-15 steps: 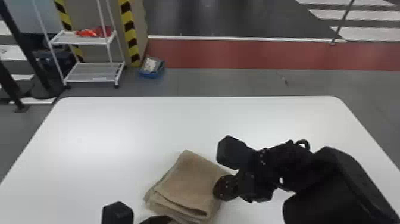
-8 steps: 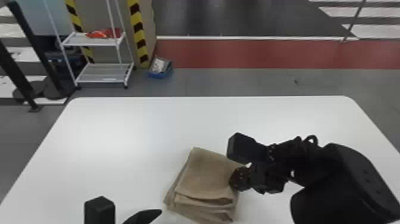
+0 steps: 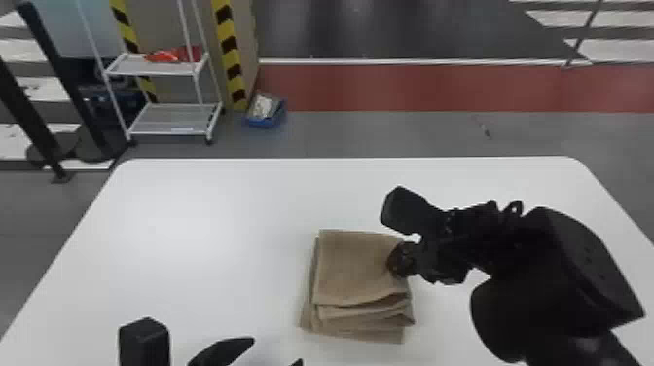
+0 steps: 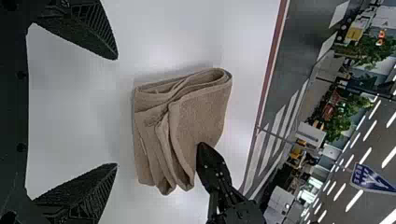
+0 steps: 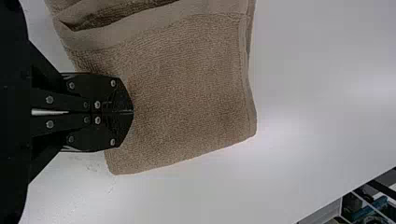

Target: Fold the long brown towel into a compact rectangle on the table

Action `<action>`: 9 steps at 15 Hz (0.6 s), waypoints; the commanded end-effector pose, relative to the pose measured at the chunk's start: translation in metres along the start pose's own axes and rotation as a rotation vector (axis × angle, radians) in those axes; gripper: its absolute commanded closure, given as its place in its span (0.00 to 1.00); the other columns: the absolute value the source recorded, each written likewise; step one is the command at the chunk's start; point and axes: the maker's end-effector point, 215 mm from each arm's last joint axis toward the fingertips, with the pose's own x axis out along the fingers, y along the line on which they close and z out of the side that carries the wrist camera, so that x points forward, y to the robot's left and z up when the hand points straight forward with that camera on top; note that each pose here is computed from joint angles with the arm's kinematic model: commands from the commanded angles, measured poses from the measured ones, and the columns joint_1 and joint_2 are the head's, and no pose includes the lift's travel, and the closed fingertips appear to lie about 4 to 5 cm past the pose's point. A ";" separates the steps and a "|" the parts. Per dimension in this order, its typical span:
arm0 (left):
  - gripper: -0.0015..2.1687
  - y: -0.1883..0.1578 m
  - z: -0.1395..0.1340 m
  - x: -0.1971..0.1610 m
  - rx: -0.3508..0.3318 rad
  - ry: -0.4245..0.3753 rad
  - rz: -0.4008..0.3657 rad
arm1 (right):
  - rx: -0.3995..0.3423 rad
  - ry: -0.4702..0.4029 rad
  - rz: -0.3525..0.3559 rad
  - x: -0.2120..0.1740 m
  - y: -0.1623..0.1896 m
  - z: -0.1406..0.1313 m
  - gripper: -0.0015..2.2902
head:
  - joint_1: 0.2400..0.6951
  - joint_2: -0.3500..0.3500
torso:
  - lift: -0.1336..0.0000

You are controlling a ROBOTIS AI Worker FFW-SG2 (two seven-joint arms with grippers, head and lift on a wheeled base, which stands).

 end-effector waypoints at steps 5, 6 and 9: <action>0.03 -0.001 0.011 0.002 -0.010 -0.027 -0.004 | 0.149 -0.133 -0.058 -0.025 -0.034 0.009 0.75 | 1.00 0.51 | 0.07; 0.04 0.000 0.013 0.003 -0.007 -0.031 0.000 | 0.167 -0.144 -0.019 -0.020 -0.020 0.012 0.75 | 1.00 0.50 | 0.07; 0.04 0.004 0.017 0.003 -0.009 -0.037 0.003 | 0.117 -0.160 0.075 -0.023 0.030 0.026 0.75 | 1.00 0.52 | 0.07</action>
